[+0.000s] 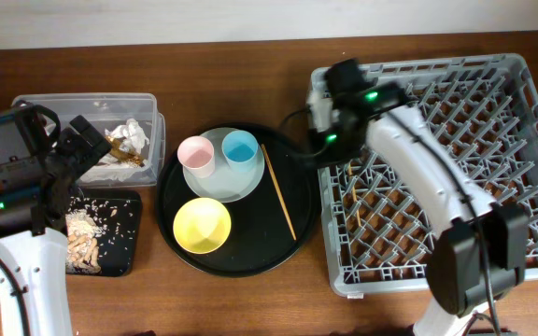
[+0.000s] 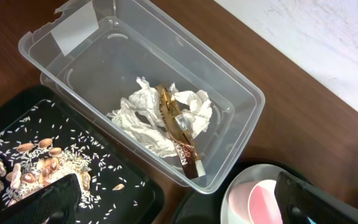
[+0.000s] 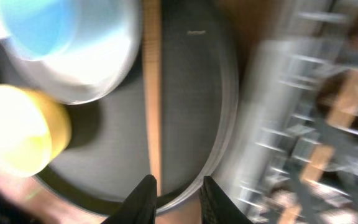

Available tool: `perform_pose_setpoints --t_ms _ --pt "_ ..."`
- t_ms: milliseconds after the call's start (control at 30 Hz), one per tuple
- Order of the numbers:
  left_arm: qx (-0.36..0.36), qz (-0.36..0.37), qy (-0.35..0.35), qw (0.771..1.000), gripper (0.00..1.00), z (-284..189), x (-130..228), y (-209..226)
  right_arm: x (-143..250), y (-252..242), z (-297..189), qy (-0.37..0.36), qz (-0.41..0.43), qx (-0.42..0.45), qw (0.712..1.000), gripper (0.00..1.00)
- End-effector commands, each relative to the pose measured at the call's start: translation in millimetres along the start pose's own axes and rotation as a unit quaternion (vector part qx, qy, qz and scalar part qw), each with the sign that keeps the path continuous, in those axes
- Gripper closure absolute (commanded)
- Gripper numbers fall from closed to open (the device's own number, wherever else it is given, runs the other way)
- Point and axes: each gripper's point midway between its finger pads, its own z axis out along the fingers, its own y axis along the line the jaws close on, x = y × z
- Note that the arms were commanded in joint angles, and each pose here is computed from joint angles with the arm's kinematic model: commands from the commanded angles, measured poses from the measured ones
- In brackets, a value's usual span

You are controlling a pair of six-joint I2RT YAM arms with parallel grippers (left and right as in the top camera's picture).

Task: Sort waste into correct bins and load items into the dishwasher rack
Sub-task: 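Return the right gripper to the tray and grasp the second chopstick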

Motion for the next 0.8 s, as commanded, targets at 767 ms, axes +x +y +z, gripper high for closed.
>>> perform_pose_setpoints --t_ms 767 --pt "0.006 -0.004 -0.006 1.0 0.01 -4.1 -4.3 -1.6 23.9 22.6 119.7 -0.107 -0.017 0.094 0.99 0.75"
